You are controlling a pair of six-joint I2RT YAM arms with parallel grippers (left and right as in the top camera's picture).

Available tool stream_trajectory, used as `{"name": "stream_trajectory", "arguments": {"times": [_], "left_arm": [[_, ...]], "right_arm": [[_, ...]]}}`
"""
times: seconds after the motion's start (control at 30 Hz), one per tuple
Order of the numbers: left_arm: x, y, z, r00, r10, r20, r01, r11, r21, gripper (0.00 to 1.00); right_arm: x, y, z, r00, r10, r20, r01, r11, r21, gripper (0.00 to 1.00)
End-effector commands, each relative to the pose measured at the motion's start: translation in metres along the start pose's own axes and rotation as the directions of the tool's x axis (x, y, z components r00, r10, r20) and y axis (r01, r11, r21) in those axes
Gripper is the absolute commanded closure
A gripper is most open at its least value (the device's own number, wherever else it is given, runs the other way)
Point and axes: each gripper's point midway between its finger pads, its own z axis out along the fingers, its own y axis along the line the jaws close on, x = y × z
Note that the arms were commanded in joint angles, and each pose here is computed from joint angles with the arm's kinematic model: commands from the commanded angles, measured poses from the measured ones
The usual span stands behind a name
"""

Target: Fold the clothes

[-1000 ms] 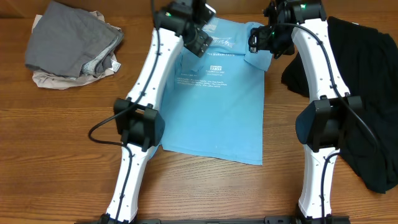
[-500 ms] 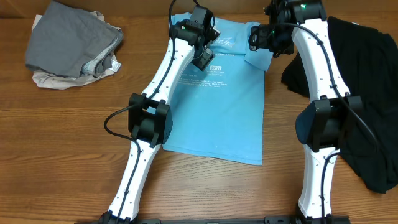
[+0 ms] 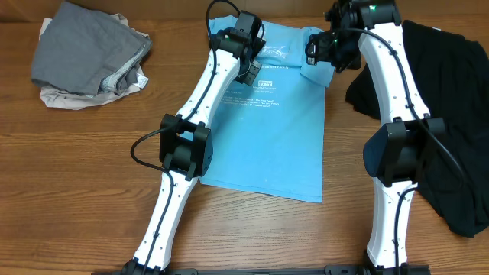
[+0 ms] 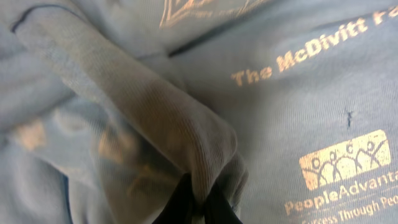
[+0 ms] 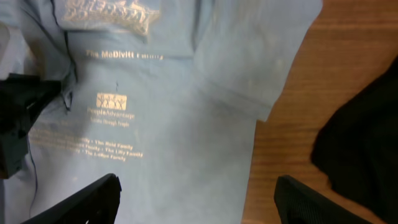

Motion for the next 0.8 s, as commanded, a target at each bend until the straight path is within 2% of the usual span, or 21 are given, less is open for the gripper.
{"name": "stream_trajectory", "arguments": {"times": [0.0, 0.17, 0.37, 0.63, 0.77], "left_arm": [[-0.019, 0.024, -0.039, 0.990, -0.124, 0.072, 0.126, 0.992, -0.016, 0.96], [-0.048, 0.060, -0.131, 0.944, -0.231, 0.236, 0.242, 0.970, -0.016, 0.96], [-0.063, 0.109, -0.222, 0.847, -0.333, 0.415, 0.357, 0.934, 0.021, 0.96], [-0.054, 0.142, -0.232, 0.821, -0.379, 0.427, 0.398, 0.916, 0.048, 0.96], [-0.052, 0.162, -0.234, 0.803, -0.397, 0.445, 0.424, 0.905, 0.044, 0.96]], "right_arm": [[0.005, 0.010, -0.016, 1.000, 0.007, -0.006, -0.007, 0.998, -0.060, 0.17], [0.026, 0.039, -0.019, 0.995, -0.001, -0.095, -0.017, 0.981, -0.194, 0.16], [0.052, 0.084, -0.016, 0.984, -0.091, -0.155, 0.054, 0.972, -0.229, 0.16], [0.101, 0.180, -0.007, 0.941, -0.289, -0.175, 0.233, 0.930, -0.286, 0.17], [0.127, 0.223, 0.011, 0.928, -0.329, -0.176, 0.266, 0.914, -0.305, 0.18]]}}
